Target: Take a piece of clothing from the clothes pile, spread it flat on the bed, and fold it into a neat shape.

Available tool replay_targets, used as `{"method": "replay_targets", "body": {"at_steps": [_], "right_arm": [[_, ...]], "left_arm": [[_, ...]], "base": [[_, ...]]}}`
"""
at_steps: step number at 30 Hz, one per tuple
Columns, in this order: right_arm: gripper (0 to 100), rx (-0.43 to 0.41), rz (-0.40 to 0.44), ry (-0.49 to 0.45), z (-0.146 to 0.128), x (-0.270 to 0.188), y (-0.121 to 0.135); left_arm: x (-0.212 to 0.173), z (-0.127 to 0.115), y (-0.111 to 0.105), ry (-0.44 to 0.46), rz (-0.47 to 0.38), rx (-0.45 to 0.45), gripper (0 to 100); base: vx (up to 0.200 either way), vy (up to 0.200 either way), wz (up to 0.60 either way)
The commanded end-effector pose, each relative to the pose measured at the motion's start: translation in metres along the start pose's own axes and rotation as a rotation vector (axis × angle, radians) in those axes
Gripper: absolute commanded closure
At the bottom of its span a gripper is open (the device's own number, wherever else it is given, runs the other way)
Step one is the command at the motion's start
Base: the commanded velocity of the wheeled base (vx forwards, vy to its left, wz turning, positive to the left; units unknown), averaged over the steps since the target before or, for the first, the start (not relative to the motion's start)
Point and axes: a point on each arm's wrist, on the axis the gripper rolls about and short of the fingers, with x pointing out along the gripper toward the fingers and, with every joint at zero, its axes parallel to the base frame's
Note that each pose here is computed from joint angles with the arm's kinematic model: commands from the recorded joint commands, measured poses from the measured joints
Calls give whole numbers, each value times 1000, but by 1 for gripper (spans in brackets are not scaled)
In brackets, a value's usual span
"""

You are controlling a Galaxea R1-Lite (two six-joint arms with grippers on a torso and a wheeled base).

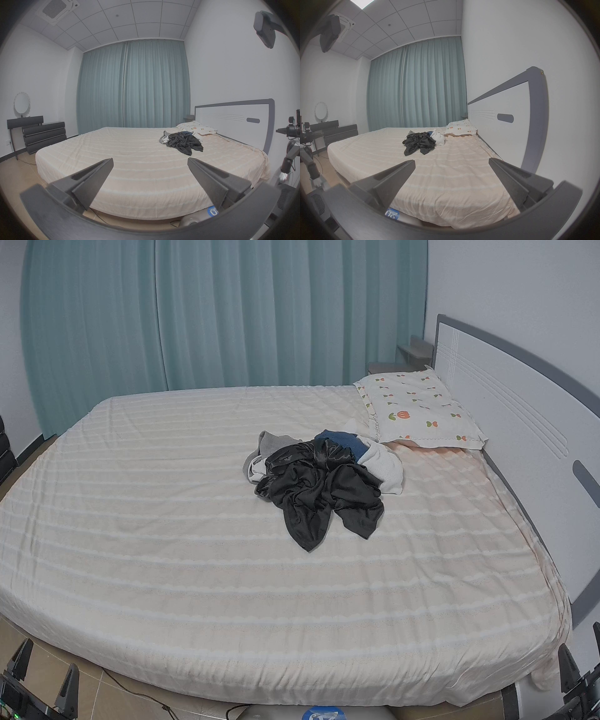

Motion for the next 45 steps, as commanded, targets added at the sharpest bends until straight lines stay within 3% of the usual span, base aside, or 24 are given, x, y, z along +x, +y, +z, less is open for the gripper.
{"method": "replay_targets", "body": {"at_steps": [1,15,16,17,18,19,21,26,33,35,37,45], "right_arm": [[0,-11,5,0,-5,0,0],[0,-28,25,-4,-4,0,0],[0,-21,33,-17,1,-1,1],[0,29,64,-84,37,-6,1],[0,29,64,-84,37,-6,1],[0,112,100,-43,73,0,2],[0,130,135,118,75,25,5],[0,141,236,337,71,76,14],[0,148,294,466,71,168,43],[0,152,286,493,68,190,49],[0,214,262,535,59,250,70],[0,273,179,573,27,352,114]], "left_arm": [[1,-5,0,9,-2,0,0],[1,-5,0,9,-2,-2,0],[1,-5,0,9,-2,-2,0],[1,-5,0,9,0,-2,0],[1,-5,0,9,0,-2,0],[1,-5,0,9,-2,-2,0],[1,-5,0,9,0,-3,0],[1,-5,0,9,0,-3,0],[1,-5,0,9,1,1,0],[1,-5,0,9,1,1,0],[1,-5,0,10,4,3,0],[1,-5,0,9,6,0,0]], "base": [[0,0,0],[0,0,0],[0,0,0],[0,0,0],[0,0,0],[0,0,0],[0,0,0],[0,0,0],[0,0,0],[0,0,0],[0,0,0],[0,0,0]]}}
